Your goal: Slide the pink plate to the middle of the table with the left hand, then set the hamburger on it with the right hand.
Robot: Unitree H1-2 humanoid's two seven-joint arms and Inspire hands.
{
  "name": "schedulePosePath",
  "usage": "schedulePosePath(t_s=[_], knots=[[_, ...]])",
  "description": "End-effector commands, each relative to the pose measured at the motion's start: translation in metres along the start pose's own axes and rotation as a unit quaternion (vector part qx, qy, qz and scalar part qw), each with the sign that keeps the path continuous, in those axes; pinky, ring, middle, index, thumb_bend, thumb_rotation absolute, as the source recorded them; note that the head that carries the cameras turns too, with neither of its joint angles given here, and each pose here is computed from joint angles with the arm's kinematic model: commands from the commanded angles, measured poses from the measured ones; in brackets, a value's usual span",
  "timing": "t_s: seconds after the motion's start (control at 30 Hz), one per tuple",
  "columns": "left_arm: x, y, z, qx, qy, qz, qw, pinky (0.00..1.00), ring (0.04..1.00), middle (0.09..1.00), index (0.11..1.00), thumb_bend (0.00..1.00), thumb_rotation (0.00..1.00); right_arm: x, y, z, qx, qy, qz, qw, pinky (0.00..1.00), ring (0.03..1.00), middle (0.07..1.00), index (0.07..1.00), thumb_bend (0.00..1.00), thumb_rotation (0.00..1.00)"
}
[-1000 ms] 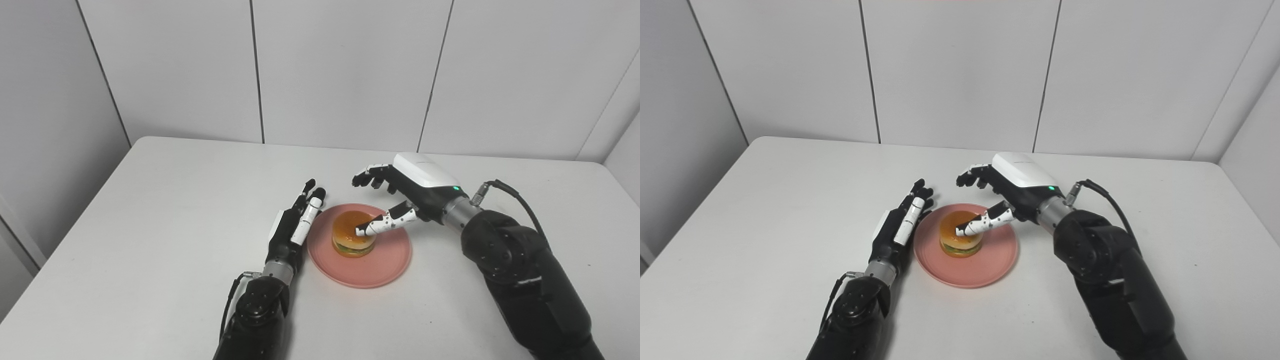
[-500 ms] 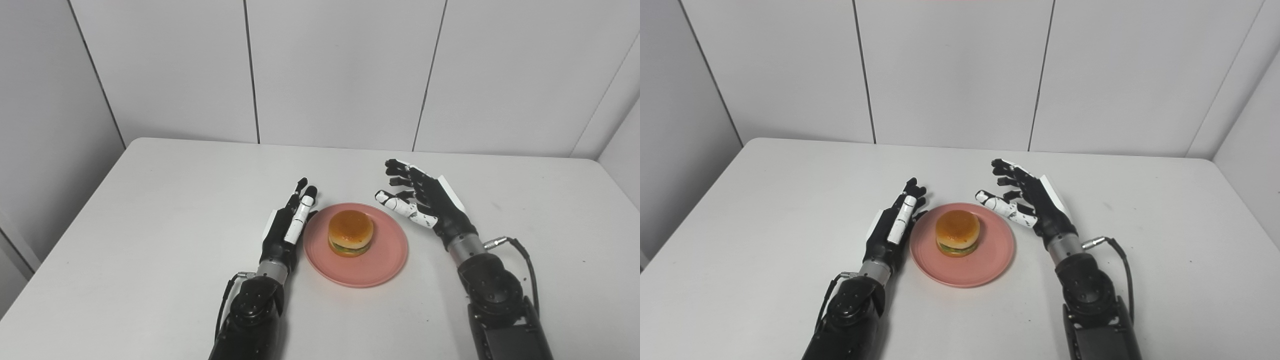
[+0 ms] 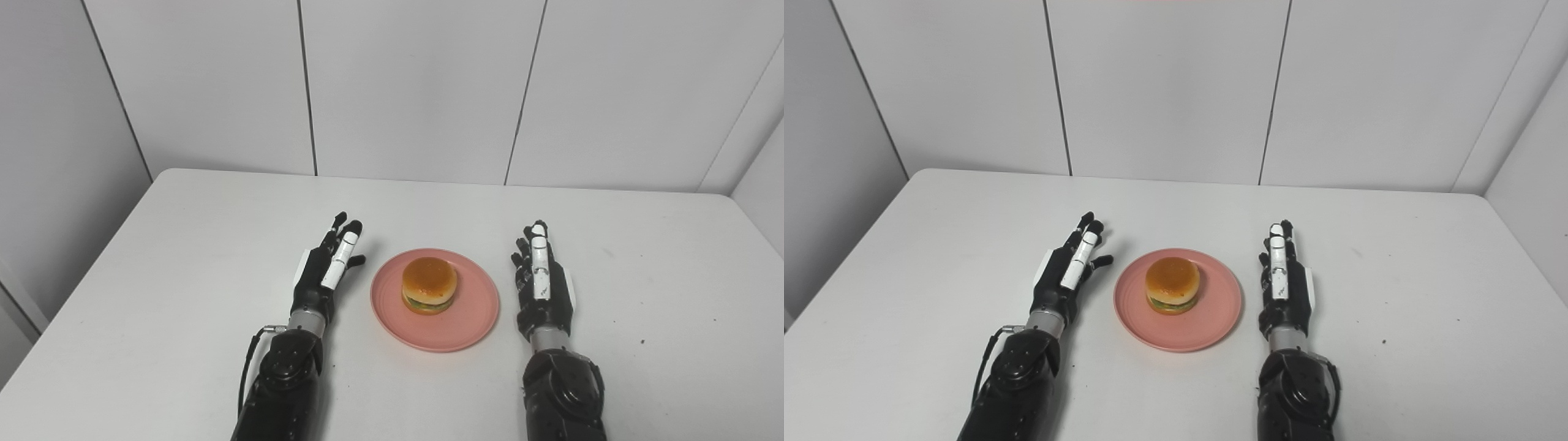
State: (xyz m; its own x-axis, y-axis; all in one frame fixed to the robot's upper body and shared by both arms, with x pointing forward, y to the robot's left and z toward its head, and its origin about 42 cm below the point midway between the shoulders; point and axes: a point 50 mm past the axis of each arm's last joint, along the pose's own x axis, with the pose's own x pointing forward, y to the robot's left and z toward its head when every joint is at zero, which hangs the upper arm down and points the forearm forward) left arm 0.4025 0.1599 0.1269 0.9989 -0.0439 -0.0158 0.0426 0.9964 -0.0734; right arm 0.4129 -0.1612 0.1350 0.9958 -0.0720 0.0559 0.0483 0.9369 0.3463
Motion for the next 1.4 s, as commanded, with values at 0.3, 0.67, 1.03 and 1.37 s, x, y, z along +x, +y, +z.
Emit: schedulePosePath(t_s=[0.3,0.67,1.03,1.37], knots=[[0.004,-0.01,0.01,0.007,-0.024,0.011,1.0,1.0,0.985,0.95,0.941,0.8,0.81,-0.008,0.006,-0.008,-0.066,-0.021,0.02,0.997,1.0,1.0,0.994,1.0,0.68,0.93],[0.001,-0.023,0.006,-0.004,-0.042,0.039,0.998,1.0,1.0,0.991,0.962,0.73,0.86,-0.002,-0.009,-0.002,-0.122,-0.015,0.066,0.99,1.0,0.984,0.963,0.941,0.74,0.9],[0.002,-0.026,0.001,-0.024,-0.039,0.039,0.998,1.0,1.0,1.0,0.998,0.69,0.88,0.003,-0.025,0.002,-0.114,-0.014,0.091,0.989,0.99,0.957,0.956,0.946,0.81,0.87],[0.002,-0.026,-0.003,-0.026,-0.045,0.047,0.998,1.0,1.0,1.0,1.0,0.75,0.93,0.0,-0.029,-0.006,-0.113,-0.012,0.086,0.99,0.97,0.955,0.959,0.947,0.82,0.89]])
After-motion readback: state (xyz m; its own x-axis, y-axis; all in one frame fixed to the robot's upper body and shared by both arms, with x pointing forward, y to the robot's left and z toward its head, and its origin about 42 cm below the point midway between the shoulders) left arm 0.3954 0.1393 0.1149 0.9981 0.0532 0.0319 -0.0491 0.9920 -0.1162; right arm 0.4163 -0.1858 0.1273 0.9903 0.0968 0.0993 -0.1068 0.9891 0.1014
